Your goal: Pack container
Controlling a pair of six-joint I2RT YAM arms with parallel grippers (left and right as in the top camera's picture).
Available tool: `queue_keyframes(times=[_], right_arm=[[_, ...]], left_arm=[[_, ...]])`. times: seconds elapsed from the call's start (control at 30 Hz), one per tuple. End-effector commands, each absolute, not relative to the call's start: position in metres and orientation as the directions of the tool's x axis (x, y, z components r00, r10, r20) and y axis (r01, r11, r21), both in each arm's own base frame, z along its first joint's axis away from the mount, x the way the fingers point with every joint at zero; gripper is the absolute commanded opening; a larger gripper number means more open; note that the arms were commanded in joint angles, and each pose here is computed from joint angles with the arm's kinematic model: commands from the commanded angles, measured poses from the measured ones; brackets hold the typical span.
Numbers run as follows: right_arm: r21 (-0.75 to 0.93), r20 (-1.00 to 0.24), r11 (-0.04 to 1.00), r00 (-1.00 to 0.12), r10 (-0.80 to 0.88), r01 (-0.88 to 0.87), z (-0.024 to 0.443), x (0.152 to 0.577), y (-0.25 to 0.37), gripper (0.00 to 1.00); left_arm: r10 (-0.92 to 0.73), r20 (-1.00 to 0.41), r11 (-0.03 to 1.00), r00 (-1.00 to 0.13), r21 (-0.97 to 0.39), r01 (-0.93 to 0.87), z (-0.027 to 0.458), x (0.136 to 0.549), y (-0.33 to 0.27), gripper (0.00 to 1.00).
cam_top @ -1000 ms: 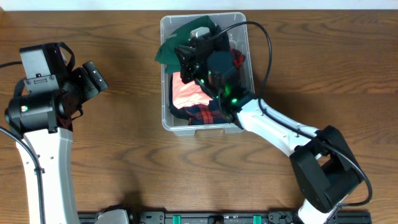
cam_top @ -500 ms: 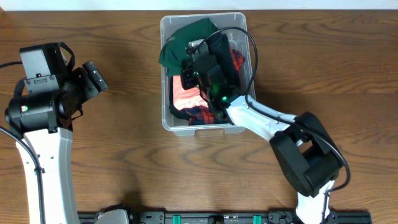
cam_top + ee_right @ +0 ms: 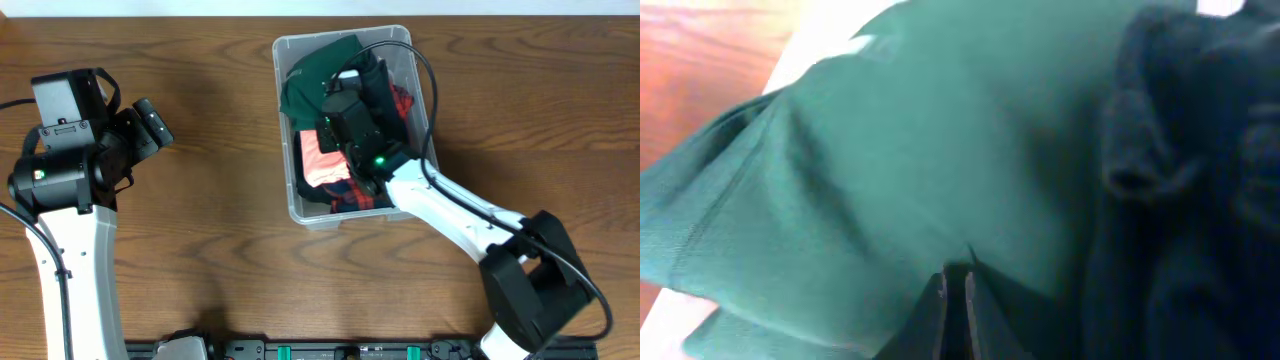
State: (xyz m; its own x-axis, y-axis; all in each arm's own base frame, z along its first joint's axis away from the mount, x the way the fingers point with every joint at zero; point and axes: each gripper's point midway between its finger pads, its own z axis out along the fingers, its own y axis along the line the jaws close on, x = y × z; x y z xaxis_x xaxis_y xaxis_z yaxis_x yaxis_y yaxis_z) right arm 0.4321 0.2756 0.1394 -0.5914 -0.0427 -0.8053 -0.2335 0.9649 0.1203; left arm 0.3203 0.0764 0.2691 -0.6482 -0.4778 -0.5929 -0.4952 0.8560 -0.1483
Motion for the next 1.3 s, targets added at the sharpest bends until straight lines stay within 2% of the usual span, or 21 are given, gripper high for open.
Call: queue_keyframes(times=[0.0,0.03,0.07,0.13,0.17,0.33,0.47,0.53,0.63,0.7,0.83,0.97,1.1,1.27], right_arm=[[0.064,-0.838,0.945,-0.532,-0.123,-0.32,0.16,0.43,0.274,0.13],[0.072,-0.851,0.932,-0.509,-0.128,-0.355,0.172,0.428,0.279,0.18],[0.077,-0.873,0.924,-0.473,-0.119,-0.375,0.19,0.427,0.281,0.36],[0.085,-0.908,0.925,-0.41,-0.082,-0.371,0.223,0.427,0.276,0.64],[0.09,-0.922,0.928,-0.383,-0.059,-0.36,0.238,0.428,0.271,0.72],[0.118,-0.951,0.948,-0.31,0.022,-0.295,0.293,0.429,0.223,0.77],[0.099,-0.934,0.98,-0.356,0.031,-0.174,0.293,0.433,0.163,0.77],[0.083,-0.911,0.992,-0.412,0.037,-0.094,0.279,0.437,0.127,0.73],[0.071,-0.847,0.997,-0.528,0.065,0.008,0.246,0.435,0.08,0.59],[0.107,-0.774,0.99,-0.618,0.138,0.087,0.219,0.427,0.054,0.44],[0.092,-0.653,0.977,-0.73,0.203,0.19,0.18,0.408,0.023,0.16],[0.104,-0.532,0.978,-0.821,0.206,0.178,0.15,0.389,0.028,0.11],[0.246,-0.392,0.967,-0.906,0.157,0.061,0.131,0.366,0.077,0.05],[0.258,-0.316,0.965,-0.942,0.116,0.032,0.122,0.344,0.102,0.02]], left_arm=[[-0.486,-0.588,0.85,-0.646,-0.145,-0.507,0.267,0.32,0.079,0.98],[-0.486,-0.588,0.85,-0.646,-0.145,-0.507,0.267,0.32,0.079,0.98],[-0.486,-0.588,0.85,-0.646,-0.145,-0.507,0.267,0.32,0.079,0.98],[-0.486,-0.588,0.85,-0.646,-0.145,-0.507,0.267,0.32,0.079,0.98],[-0.486,-0.588,0.85,-0.646,-0.145,-0.507,0.267,0.32,0.079,0.98],[-0.486,-0.588,0.85,-0.646,-0.145,-0.507,0.267,0.32,0.079,0.98],[-0.486,-0.588,0.85,-0.646,-0.145,-0.507,0.267,0.32,0.079,0.98],[-0.486,-0.588,0.85,-0.646,-0.145,-0.507,0.267,0.32,0.079,0.98],[-0.486,-0.588,0.85,-0.646,-0.145,-0.507,0.267,0.32,0.079,0.98],[-0.486,-0.588,0.85,-0.646,-0.145,-0.507,0.267,0.32,0.079,0.98],[-0.486,-0.588,0.85,-0.646,-0.145,-0.507,0.267,0.32,0.079,0.98],[-0.486,-0.588,0.85,-0.646,-0.145,-0.507,0.267,0.32,0.079,0.98],[-0.486,-0.588,0.85,-0.646,-0.145,-0.507,0.267,0.32,0.079,0.98],[-0.486,-0.588,0.85,-0.646,-0.145,-0.507,0.267,0.32,0.079,0.98]])
